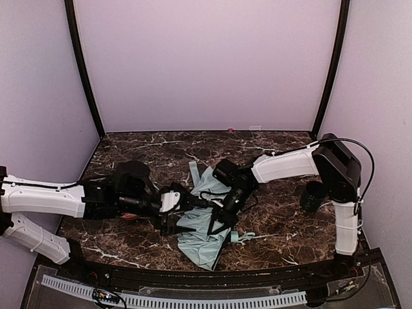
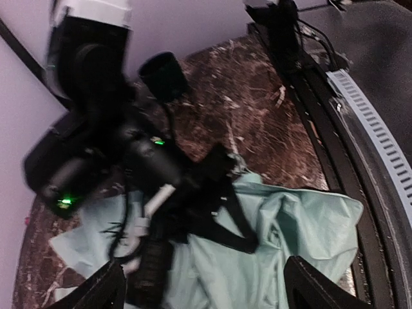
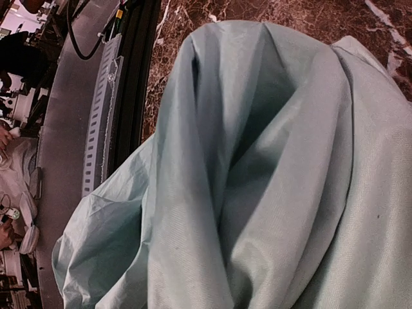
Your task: Put away the umbrella
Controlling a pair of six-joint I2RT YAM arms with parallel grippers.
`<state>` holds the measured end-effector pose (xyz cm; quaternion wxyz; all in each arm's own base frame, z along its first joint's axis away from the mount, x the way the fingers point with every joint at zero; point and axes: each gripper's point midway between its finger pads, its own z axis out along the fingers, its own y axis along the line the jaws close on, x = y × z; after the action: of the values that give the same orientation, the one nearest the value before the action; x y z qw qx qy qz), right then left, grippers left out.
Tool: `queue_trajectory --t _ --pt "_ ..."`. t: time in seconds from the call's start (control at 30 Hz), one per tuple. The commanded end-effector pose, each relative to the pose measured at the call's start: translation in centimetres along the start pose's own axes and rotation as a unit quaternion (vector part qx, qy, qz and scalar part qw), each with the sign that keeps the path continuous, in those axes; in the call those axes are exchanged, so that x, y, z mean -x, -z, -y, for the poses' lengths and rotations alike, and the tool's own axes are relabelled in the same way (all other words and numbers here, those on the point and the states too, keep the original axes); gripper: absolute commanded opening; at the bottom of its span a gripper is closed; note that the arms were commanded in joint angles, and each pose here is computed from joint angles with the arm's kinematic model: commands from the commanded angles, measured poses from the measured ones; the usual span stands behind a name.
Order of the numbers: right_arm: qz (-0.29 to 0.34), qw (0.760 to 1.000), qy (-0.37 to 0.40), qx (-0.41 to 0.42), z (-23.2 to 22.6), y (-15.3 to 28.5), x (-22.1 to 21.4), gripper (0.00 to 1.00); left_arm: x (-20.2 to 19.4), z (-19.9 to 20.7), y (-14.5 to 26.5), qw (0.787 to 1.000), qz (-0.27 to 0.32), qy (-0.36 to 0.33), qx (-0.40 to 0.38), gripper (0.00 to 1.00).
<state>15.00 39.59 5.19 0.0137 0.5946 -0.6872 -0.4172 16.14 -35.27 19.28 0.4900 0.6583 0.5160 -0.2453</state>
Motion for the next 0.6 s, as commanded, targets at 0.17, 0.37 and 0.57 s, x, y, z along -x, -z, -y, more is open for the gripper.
queue_trajectory --t 0.17,0.37,0.57 --pt "-0.025 0.998 -0.029 -0.057 5.0 0.1 -1.8 0.0 -5.5 10.0 -5.8 0.988 -0.098 -0.068 -0.099 0.98" --pt "-0.02 0.998 -0.027 -0.05 4.5 0.2 -1.6 0.0 -6.0 6.1 -6.6 0.989 -0.105 -0.1 0.023 0.74" --pt "-0.013 0.998 -0.028 -0.046 3.9 0.5 -0.8 0.02 -6.6 5.2 -6.8 0.986 -0.12 -0.102 0.049 0.09"
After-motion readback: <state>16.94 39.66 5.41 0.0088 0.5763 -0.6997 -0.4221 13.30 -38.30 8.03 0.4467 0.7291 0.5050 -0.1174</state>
